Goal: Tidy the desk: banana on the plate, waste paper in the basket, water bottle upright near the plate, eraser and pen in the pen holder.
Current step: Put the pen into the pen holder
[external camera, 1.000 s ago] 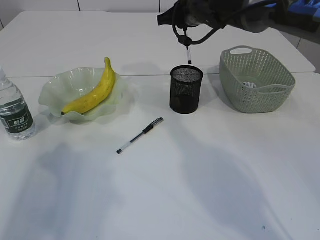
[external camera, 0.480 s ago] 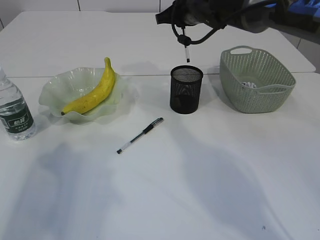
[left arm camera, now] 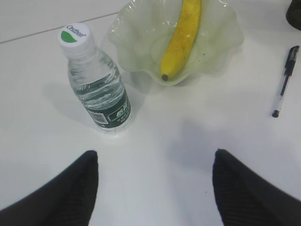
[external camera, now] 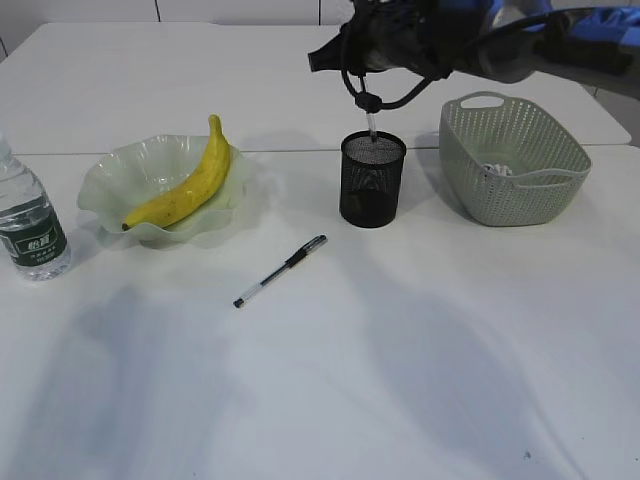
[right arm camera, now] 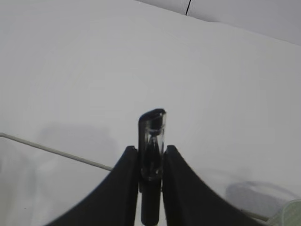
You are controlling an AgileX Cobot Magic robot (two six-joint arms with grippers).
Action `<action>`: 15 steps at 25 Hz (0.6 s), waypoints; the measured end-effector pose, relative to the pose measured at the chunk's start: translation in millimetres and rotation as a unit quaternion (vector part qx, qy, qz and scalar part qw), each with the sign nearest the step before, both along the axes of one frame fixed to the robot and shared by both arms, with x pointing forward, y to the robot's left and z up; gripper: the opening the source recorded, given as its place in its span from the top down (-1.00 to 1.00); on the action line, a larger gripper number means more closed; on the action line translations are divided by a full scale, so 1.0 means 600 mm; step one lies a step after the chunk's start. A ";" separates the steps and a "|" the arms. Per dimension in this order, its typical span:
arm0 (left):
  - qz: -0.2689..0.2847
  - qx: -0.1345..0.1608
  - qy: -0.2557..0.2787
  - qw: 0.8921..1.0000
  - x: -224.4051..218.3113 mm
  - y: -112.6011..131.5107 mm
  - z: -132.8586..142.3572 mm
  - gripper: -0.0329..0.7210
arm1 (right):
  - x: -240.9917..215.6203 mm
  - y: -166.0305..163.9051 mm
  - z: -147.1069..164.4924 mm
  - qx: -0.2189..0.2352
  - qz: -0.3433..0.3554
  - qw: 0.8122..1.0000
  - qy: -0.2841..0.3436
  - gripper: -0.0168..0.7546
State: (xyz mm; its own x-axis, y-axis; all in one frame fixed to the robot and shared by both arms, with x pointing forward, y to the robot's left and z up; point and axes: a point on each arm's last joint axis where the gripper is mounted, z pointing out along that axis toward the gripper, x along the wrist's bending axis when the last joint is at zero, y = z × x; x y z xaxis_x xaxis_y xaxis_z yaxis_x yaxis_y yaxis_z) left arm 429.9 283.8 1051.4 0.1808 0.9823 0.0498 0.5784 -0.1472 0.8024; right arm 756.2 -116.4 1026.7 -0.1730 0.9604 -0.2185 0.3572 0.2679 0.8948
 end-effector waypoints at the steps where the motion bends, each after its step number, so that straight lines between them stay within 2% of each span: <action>1: 0.000 0.000 0.000 1.000 0.000 0.000 0.000 -0.51 | 0.000 0.002 -0.003 0.001 0.006 1.000 -0.001 0.64; 15: 0.000 0.000 0.000 1.000 0.000 0.000 0.000 -0.51 | -0.005 0.007 -0.035 -0.012 0.042 0.999 0.002 0.64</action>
State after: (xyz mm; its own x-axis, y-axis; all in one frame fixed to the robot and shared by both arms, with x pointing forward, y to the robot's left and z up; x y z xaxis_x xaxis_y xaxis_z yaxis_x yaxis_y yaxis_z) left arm 429.9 283.8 1051.4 0.1808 0.9823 0.0498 0.5784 -0.1472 0.8024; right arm 753.3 -112.1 1005.5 -0.2543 0.9368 -0.2404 0.3365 0.3188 0.8861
